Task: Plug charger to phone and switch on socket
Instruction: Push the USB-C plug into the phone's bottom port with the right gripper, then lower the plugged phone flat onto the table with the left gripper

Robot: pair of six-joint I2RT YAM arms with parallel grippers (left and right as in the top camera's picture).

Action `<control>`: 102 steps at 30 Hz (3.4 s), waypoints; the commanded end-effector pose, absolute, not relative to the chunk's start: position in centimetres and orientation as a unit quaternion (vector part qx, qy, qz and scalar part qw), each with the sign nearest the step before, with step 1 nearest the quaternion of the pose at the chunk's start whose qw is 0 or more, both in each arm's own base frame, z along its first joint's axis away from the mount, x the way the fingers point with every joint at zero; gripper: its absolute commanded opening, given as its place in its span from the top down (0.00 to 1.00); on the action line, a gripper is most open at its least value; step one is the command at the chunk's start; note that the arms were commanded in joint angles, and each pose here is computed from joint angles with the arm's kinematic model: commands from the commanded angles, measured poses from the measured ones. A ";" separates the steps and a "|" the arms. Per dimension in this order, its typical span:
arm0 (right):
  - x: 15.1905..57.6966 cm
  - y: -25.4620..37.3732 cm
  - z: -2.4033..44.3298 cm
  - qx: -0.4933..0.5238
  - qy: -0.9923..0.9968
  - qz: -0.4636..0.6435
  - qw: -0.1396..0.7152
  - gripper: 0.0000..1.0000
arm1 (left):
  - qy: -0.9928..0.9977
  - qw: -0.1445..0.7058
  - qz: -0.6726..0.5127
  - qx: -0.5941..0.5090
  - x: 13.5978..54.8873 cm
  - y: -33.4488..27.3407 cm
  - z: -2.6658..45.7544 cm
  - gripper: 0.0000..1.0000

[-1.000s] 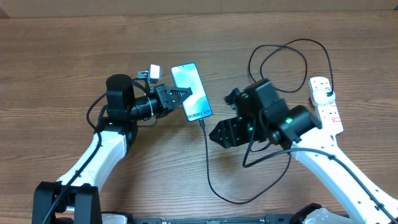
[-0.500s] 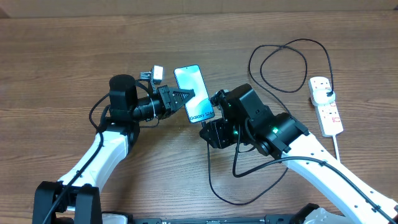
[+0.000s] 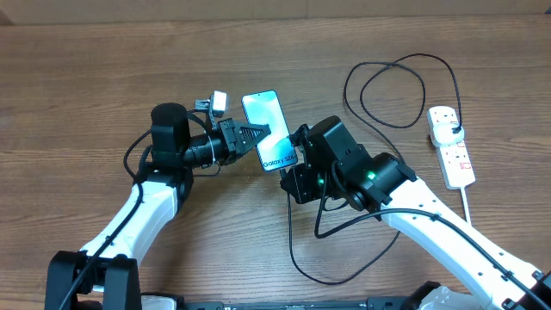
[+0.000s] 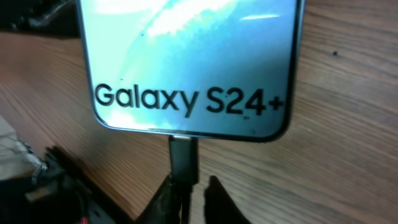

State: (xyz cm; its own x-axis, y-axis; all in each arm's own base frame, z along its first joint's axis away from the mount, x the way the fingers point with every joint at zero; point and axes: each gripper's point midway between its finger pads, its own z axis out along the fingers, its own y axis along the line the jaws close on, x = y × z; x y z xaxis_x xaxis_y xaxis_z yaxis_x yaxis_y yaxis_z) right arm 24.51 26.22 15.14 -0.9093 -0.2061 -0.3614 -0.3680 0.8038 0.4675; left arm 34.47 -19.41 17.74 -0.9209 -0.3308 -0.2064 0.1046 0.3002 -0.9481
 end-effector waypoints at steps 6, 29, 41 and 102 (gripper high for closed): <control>26.6 27.6 17.4 -0.156 0.921 0.293 0.201 0.96 | 0.769 0.171 -0.615 0.012 32.3 -21.1 19.2 0.96; 30.5 27.4 21.6 -0.150 0.895 0.284 0.309 0.96 | 0.747 0.151 -0.640 0.094 29.6 -22.5 20.1 0.96; 28.4 26.2 19.3 -0.148 0.921 0.263 0.247 0.68 | 0.755 0.166 -0.629 0.080 30.4 -22.3 19.7 0.96; 27.3 15.1 25.8 -0.053 0.941 0.119 0.314 0.00 | 0.917 0.022 -0.391 0.082 30.0 -17.1 3.5 0.95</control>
